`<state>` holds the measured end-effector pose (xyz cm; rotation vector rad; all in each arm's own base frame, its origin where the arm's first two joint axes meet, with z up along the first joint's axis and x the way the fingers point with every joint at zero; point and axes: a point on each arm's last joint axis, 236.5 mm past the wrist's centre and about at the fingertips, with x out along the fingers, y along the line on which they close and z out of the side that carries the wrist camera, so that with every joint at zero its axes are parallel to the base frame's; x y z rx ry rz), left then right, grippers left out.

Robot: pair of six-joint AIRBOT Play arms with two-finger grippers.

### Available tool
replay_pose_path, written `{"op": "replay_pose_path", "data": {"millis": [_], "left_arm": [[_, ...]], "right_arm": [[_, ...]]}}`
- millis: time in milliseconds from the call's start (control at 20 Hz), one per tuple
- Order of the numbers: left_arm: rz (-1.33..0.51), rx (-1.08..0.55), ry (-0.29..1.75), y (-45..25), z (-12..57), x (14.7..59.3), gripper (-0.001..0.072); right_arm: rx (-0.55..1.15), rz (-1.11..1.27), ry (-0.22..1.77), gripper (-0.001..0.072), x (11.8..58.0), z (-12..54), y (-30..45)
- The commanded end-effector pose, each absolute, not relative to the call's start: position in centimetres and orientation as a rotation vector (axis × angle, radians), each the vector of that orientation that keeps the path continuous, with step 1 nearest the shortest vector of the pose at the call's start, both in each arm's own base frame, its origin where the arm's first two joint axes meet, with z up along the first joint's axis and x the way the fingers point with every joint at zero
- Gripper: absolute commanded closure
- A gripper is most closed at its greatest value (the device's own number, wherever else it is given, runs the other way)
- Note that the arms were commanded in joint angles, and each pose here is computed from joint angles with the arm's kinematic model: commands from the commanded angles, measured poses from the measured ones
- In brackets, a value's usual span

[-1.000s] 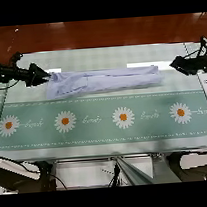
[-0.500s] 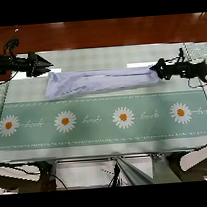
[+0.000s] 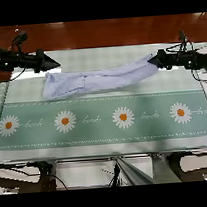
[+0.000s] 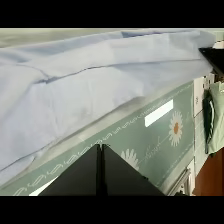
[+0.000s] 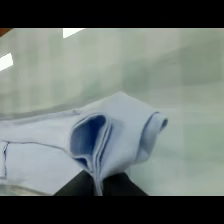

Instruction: Fold the shirts.

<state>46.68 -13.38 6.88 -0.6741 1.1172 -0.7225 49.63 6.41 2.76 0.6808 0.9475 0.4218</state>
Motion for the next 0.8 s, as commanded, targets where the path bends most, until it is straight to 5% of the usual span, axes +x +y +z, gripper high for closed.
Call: {"op": "replay_pose_path", "data": {"millis": [0,350,750], "left_arm": [[-0.820,-0.567,1.095,-19.1,6.9,46.0,0.0687],[-0.915,-0.449,1.157,-32.0,3.1,40.6,0.0687],[-0.962,-0.430,1.182,-42.9,-1.2,34.8,0.0687]], "right_arm": [[0.482,0.397,0.980,0.0692,45.5,7.6,7.0],[0.365,0.313,0.836,0.0692,40.0,17.6,8.5],[0.289,0.323,0.889,0.0692,31.9,20.7,10.0]]}}
